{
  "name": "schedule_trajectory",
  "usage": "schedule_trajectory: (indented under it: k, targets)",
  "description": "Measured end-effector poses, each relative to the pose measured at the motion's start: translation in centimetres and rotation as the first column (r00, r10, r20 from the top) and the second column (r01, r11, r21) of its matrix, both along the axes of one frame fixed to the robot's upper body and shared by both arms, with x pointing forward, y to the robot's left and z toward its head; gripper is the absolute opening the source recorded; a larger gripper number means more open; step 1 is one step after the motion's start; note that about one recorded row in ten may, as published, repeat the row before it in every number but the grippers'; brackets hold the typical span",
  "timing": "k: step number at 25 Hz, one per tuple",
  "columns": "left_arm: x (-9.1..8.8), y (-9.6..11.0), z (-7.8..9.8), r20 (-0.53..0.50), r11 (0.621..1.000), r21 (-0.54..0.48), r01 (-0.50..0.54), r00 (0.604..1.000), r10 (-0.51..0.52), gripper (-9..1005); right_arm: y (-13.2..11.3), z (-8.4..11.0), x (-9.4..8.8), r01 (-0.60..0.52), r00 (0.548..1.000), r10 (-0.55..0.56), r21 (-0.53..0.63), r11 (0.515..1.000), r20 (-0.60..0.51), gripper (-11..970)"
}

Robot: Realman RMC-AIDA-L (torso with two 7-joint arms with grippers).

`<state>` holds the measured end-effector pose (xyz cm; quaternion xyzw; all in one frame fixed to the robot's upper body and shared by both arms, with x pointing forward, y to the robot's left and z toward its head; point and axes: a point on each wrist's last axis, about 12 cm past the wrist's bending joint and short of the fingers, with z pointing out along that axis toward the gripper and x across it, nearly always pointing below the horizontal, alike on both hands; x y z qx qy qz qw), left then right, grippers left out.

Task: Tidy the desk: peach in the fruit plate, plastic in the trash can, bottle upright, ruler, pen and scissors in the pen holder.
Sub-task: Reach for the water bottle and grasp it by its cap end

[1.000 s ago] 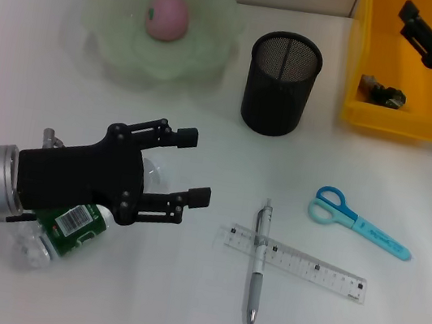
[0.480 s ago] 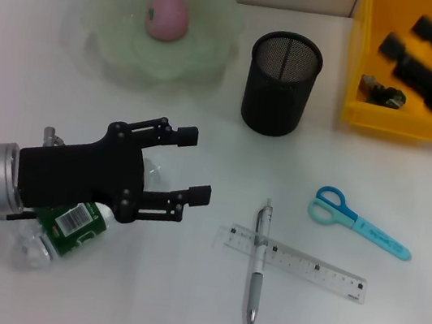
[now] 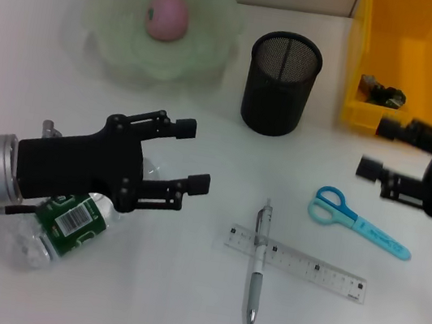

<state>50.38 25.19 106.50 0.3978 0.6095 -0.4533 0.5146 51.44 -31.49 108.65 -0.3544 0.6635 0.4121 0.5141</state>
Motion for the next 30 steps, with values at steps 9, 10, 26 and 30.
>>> schedule_trajectory:
  k: [9, 10, 26, 30]
  targets:
    - [0.0, 0.6, -0.1, -0.061, 1.0, -0.006, -0.03, 0.998, 0.029, 815, 0.7, -0.9, -0.7, -0.09, 0.996, 0.088, -0.119, 0.989, -0.023, 767]
    - [0.0, 0.6, -0.1, -0.061, 1.0, -0.006, -0.03, 0.998, 0.029, 815, 0.8, -1.0, -0.7, -0.099, 0.995, 0.097, -0.127, 0.987, -0.023, 767]
    - [-0.1, 0.9, -0.4, -0.07, 0.999, 0.008, -0.054, 0.996, 0.055, 816, 1.9, -1.8, -0.6, -0.155, 0.988, 0.154, -0.208, 0.966, -0.018, 768]
    - [-0.1, 0.9, -0.4, -0.07, 0.998, 0.011, -0.056, 0.996, 0.057, 816, 2.0, -1.9, -0.6, -0.153, 0.988, 0.153, -0.211, 0.965, -0.018, 768]
